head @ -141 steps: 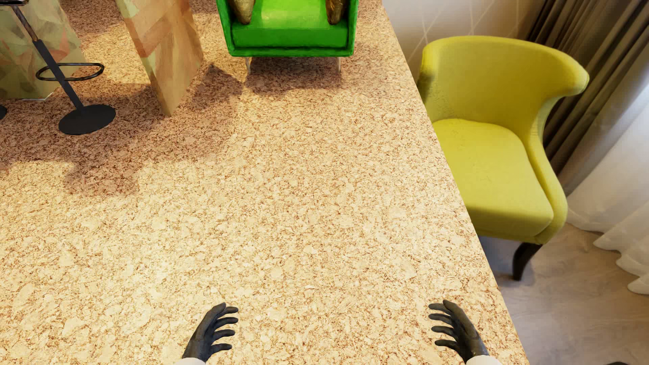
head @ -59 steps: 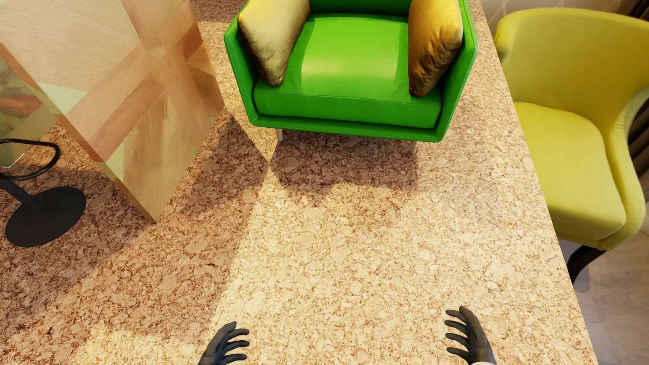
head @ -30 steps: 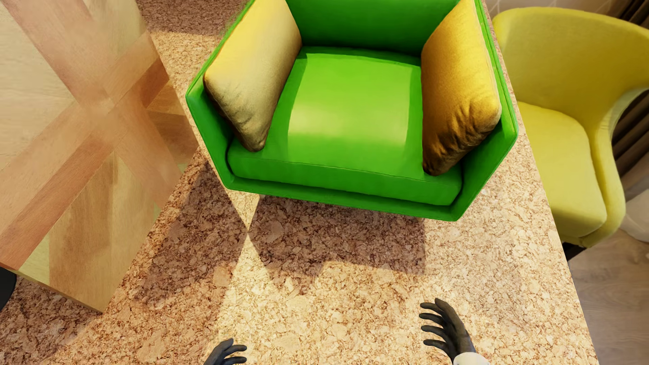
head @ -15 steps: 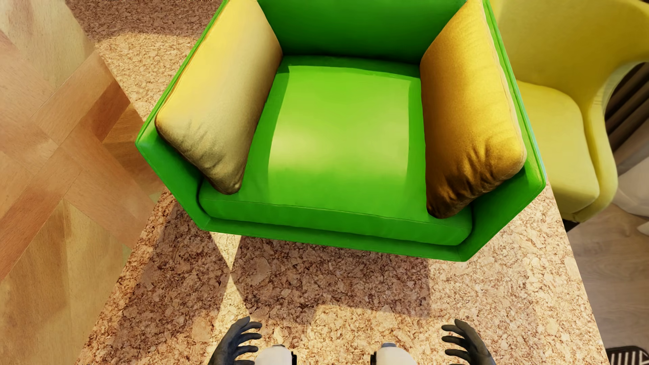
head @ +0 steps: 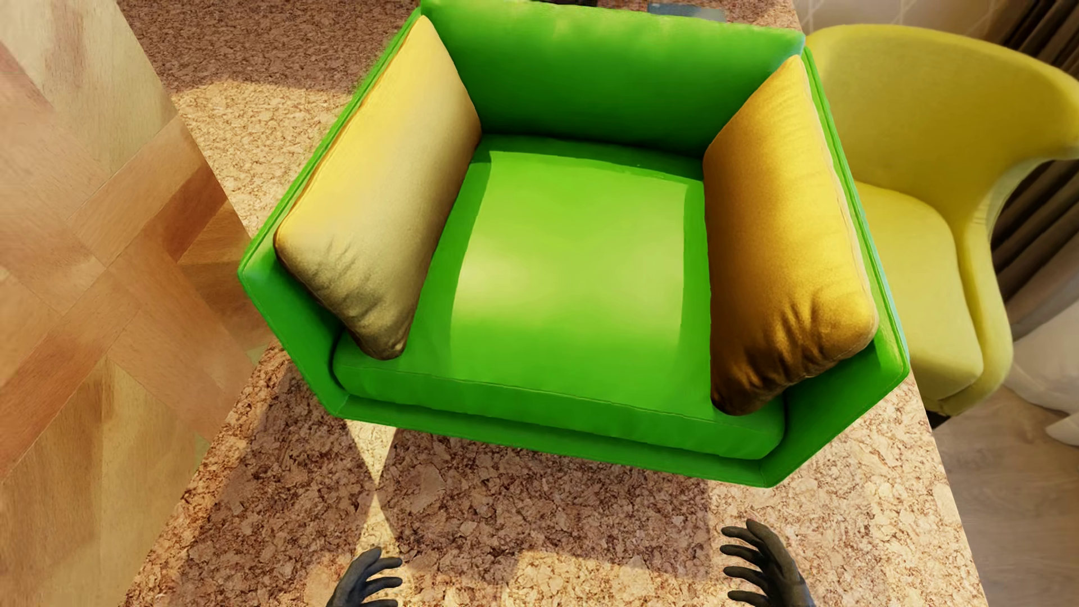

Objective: Head to the dark green armchair

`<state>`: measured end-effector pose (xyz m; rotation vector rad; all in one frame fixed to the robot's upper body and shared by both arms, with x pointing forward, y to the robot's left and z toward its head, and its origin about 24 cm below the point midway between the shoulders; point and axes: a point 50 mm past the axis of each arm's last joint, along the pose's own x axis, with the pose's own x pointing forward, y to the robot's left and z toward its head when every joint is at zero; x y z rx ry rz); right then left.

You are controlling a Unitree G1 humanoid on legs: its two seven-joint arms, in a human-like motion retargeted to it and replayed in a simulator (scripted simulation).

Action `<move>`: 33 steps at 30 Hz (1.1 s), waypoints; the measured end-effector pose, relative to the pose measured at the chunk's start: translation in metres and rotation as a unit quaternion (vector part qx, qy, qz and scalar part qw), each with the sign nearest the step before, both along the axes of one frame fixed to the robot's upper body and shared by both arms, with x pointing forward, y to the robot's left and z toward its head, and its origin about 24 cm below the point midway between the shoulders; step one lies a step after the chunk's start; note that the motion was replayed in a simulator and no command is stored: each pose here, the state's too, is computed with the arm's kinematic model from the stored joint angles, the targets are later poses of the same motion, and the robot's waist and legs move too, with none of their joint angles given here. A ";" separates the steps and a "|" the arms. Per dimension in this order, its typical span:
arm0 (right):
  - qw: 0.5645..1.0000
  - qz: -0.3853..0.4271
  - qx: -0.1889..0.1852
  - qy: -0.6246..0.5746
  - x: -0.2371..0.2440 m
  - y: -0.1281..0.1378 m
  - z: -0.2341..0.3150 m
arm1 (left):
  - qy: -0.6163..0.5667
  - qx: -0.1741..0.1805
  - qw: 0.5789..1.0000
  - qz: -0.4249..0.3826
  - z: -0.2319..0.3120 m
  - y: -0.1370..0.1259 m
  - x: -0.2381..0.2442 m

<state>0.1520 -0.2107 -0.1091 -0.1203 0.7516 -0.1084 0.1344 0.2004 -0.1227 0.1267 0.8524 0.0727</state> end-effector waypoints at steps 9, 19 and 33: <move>0.999 0.041 0.012 0.017 0.000 0.007 -0.003 | -0.004 -0.007 1.000 -0.001 -0.001 -0.009 -0.003; 1.000 0.015 -0.020 0.010 0.000 -0.009 0.000 | -0.008 0.009 1.000 -0.009 0.001 -0.003 0.004; 0.999 0.042 0.005 0.007 0.003 0.002 -0.001 | 0.029 0.017 0.999 -0.010 -0.005 -0.001 -0.010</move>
